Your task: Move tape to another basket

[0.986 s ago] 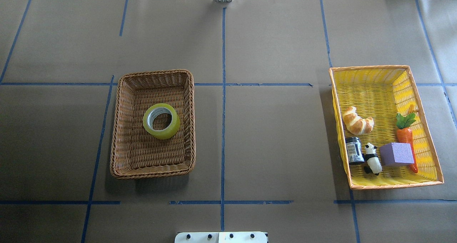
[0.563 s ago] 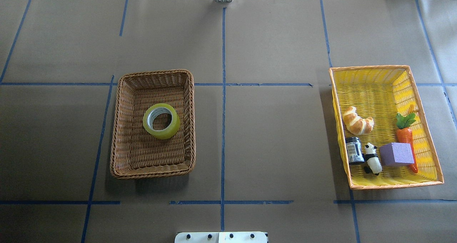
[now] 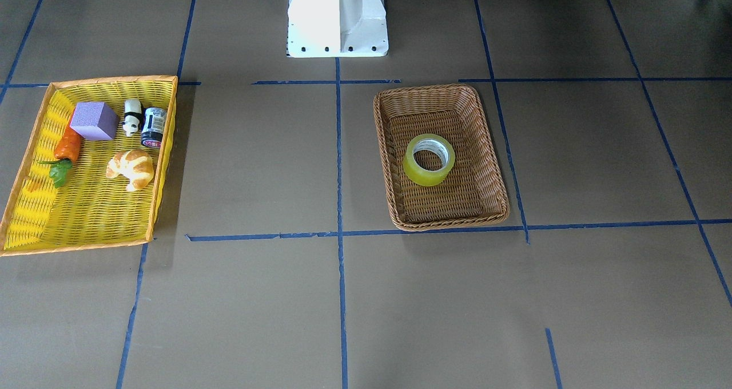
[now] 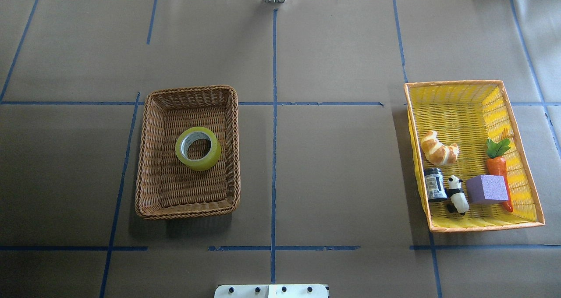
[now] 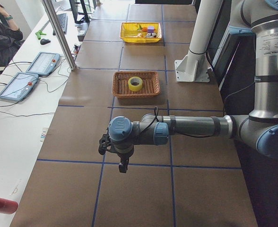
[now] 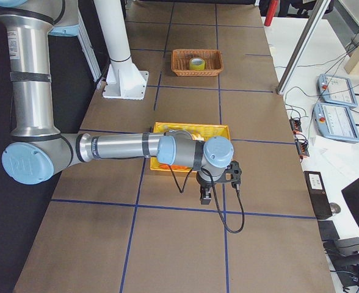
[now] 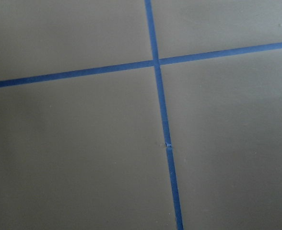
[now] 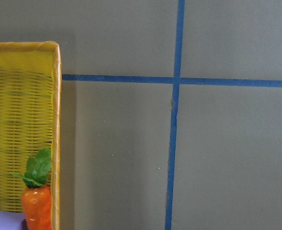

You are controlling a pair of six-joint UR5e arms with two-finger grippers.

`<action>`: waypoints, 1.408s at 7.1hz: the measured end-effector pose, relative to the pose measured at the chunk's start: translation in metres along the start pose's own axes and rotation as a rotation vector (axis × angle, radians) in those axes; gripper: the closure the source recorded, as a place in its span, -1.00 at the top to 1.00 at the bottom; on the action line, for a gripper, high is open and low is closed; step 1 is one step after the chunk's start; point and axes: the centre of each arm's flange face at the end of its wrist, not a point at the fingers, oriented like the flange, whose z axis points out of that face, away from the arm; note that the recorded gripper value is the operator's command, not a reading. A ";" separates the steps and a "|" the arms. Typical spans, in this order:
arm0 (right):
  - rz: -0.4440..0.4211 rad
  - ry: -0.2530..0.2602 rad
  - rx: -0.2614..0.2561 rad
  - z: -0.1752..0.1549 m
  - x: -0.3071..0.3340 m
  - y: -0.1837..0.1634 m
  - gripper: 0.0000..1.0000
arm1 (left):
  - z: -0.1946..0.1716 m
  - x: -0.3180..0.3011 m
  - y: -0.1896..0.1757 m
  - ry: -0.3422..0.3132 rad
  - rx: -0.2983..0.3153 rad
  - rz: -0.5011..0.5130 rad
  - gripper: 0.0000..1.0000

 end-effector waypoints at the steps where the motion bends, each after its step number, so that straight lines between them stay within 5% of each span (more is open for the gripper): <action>1: 0.003 0.005 0.008 0.001 0.006 0.005 0.99 | -0.001 0.000 -0.001 -0.001 0.001 0.000 1.00; 4: -0.025 0.077 0.053 0.001 0.018 0.013 0.99 | -0.002 0.001 -0.003 -0.002 0.004 0.002 1.00; 10: -0.025 0.080 0.065 -0.002 0.017 0.011 0.99 | -0.002 0.001 -0.004 -0.001 0.004 0.003 1.00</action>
